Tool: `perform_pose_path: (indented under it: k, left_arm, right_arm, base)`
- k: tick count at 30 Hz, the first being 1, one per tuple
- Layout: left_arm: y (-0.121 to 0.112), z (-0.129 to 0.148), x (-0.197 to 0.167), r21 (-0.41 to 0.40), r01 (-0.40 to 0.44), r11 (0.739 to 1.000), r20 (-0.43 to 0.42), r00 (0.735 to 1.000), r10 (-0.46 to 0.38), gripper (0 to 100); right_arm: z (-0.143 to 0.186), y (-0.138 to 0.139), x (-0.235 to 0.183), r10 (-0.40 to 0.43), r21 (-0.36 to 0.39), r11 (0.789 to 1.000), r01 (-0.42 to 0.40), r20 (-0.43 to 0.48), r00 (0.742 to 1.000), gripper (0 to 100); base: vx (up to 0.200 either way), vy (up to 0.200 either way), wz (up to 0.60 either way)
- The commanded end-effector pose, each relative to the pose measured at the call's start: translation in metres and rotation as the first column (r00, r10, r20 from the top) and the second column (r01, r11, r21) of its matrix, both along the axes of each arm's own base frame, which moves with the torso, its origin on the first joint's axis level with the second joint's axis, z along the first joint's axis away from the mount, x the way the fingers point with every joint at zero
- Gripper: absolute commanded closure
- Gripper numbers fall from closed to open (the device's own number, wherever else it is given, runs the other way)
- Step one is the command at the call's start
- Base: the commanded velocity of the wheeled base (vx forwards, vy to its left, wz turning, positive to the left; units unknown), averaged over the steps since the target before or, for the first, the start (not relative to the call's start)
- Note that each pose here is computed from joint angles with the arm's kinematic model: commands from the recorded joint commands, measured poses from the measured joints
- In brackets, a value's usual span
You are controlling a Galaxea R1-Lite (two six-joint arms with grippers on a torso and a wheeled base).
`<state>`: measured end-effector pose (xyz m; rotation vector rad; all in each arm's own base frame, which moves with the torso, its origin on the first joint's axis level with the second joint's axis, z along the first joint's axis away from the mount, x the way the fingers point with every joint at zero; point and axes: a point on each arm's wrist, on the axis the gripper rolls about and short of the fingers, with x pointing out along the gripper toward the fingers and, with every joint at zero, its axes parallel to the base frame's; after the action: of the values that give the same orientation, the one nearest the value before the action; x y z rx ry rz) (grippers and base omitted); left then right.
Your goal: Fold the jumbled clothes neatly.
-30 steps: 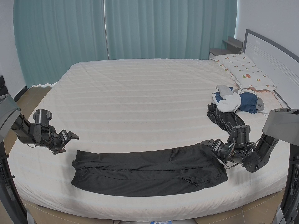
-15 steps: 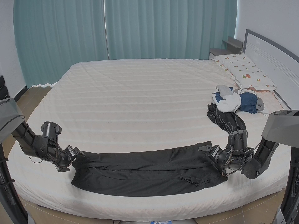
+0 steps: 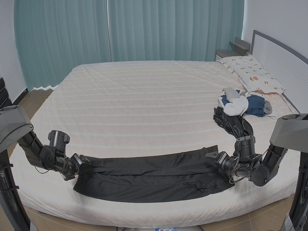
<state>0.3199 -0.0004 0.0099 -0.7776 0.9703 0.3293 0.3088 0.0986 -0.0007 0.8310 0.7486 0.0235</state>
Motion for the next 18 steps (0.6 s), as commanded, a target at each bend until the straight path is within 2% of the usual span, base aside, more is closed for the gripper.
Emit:
perform_pose_path:
  k: [1, 10, 11, 18]
  left_arm:
    - [-0.003, -0.013, 0.002, 0.017, -0.002, 1.000, -0.032, 0.999, 0.002, 0]
    - [-0.006, -0.019, 0.008, 0.053, -0.027, 0.998, 0.004, 1.000, 0.027, 0]
    - [-0.006, -0.019, 0.009, 0.063, -0.037, 0.997, 0.010, 0.999, 0.037, 100]
    - [-0.007, -0.020, 0.010, 0.108, -0.084, 0.991, 0.059, 0.995, 0.078, 100]
  right_arm:
    - [0.001, 0.003, -0.001, 0.009, 0.001, 1.000, -0.009, 0.003, 1.000, 0]
    - [0.000, 0.006, -0.002, 0.012, -0.006, 1.000, -0.012, 0.003, 1.000, 0]
    - [0.000, 0.009, -0.003, 0.019, -0.005, 1.000, -0.019, 0.003, 1.000, 0]
    - [0.000, 0.024, -0.007, -0.009, 0.061, 0.998, 0.011, -0.033, 0.999, 0]
  base:
    - [0.000, 0.000, 0.00]
    - [0.000, 0.000, 0.00]
    - [0.000, 0.000, 0.00]
    - [0.000, 0.000, 0.00]
